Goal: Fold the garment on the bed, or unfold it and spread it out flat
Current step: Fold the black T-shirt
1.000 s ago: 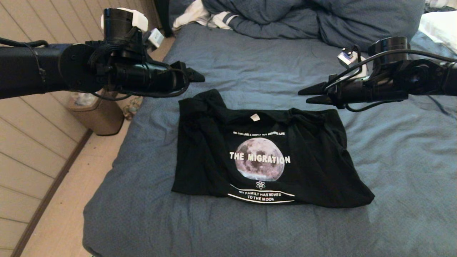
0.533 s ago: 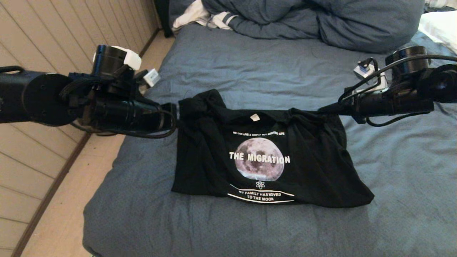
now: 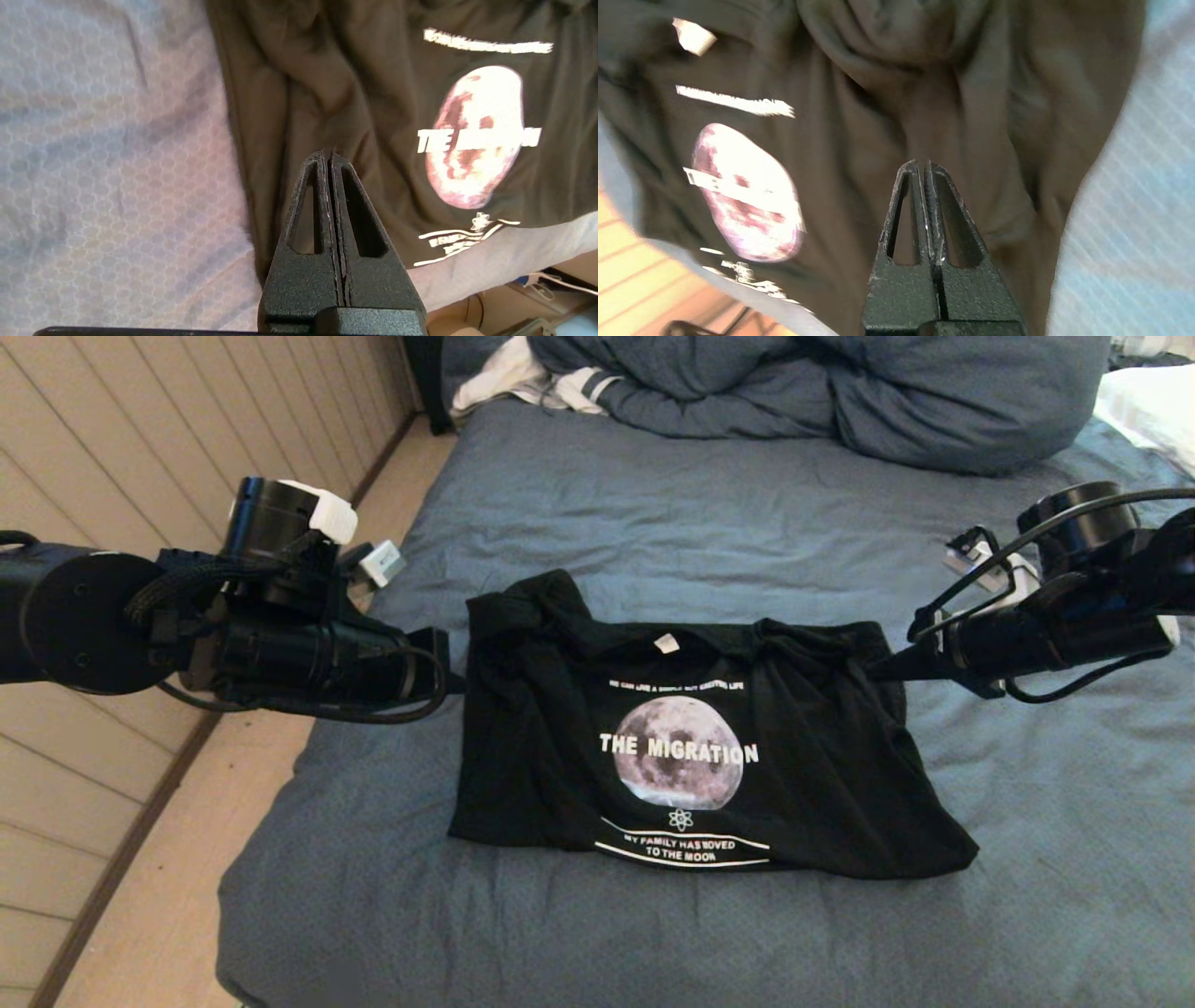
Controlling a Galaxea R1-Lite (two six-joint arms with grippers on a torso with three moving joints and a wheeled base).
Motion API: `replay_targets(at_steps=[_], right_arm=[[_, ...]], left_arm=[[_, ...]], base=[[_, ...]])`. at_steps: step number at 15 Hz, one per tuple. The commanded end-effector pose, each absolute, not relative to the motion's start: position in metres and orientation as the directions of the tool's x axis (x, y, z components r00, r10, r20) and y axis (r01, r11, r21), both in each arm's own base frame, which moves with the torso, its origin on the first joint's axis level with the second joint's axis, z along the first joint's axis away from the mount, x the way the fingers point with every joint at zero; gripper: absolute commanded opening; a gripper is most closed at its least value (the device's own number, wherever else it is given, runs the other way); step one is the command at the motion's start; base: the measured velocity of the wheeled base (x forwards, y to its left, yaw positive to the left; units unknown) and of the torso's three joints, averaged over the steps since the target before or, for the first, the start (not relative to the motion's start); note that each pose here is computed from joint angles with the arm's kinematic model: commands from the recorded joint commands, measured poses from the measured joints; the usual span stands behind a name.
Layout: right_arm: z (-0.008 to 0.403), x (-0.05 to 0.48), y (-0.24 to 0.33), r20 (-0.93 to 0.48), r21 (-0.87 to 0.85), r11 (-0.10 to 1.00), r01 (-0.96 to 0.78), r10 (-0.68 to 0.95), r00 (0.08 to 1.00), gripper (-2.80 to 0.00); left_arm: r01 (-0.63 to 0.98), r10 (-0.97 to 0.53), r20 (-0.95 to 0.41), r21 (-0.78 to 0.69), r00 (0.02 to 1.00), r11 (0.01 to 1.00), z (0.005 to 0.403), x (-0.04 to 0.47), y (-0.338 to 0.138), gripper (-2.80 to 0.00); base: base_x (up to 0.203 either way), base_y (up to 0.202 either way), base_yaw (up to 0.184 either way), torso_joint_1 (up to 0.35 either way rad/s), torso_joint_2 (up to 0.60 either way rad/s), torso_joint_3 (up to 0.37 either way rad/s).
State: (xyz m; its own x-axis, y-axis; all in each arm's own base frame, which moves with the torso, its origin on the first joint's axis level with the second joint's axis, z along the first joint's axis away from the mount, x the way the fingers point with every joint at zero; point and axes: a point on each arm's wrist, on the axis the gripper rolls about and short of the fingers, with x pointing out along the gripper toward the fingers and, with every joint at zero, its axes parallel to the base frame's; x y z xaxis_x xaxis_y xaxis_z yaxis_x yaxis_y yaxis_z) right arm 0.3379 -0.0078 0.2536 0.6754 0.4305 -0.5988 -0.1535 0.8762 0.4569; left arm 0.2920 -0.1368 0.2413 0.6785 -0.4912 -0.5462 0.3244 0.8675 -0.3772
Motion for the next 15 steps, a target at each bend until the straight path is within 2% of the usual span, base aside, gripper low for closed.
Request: replay_targets(at_steps=[1, 7, 14, 15], right_arm=[[0.255, 0.333, -0.008, -0.603, 0.452, 0.880, -0.148, 0.424, 0.676, -2.80], [0.251, 0.338, -0.009, -0.633, 0.420, 0.902, -0.104, 0.373, 0.679, -2.80], [0.256, 0.319, -0.021, -0.680, 0.363, 0.930, -0.061, 0.309, 0.665, -2.80], [0.255, 0.317, -0.021, -0.686, 0.350, 0.935, -0.062, 0.301, 0.663, 0.00]], left_arm=[[0.316, -0.488, -0.563, -0.379, 0.667, 0.870, 0.236, 0.294, -0.138, -2.80], [0.300, -0.487, -0.561, -0.396, 0.669, 0.868, 0.237, 0.296, -0.139, -2.80], [0.295, -0.479, -0.580, -0.386, 0.659, 0.874, 0.233, 0.294, -0.137, -2.80], [0.295, -0.478, -0.579, -0.386, 0.660, 0.874, 0.233, 0.293, -0.137, -2.80]], base=[[0.000, 0.000, 0.000, 0.000, 0.00, 0.000], [0.000, 0.000, 0.000, 0.000, 0.00, 0.000], [0.000, 0.000, 0.000, 0.000, 0.00, 0.000], [0.000, 0.000, 0.000, 0.000, 0.00, 0.000]])
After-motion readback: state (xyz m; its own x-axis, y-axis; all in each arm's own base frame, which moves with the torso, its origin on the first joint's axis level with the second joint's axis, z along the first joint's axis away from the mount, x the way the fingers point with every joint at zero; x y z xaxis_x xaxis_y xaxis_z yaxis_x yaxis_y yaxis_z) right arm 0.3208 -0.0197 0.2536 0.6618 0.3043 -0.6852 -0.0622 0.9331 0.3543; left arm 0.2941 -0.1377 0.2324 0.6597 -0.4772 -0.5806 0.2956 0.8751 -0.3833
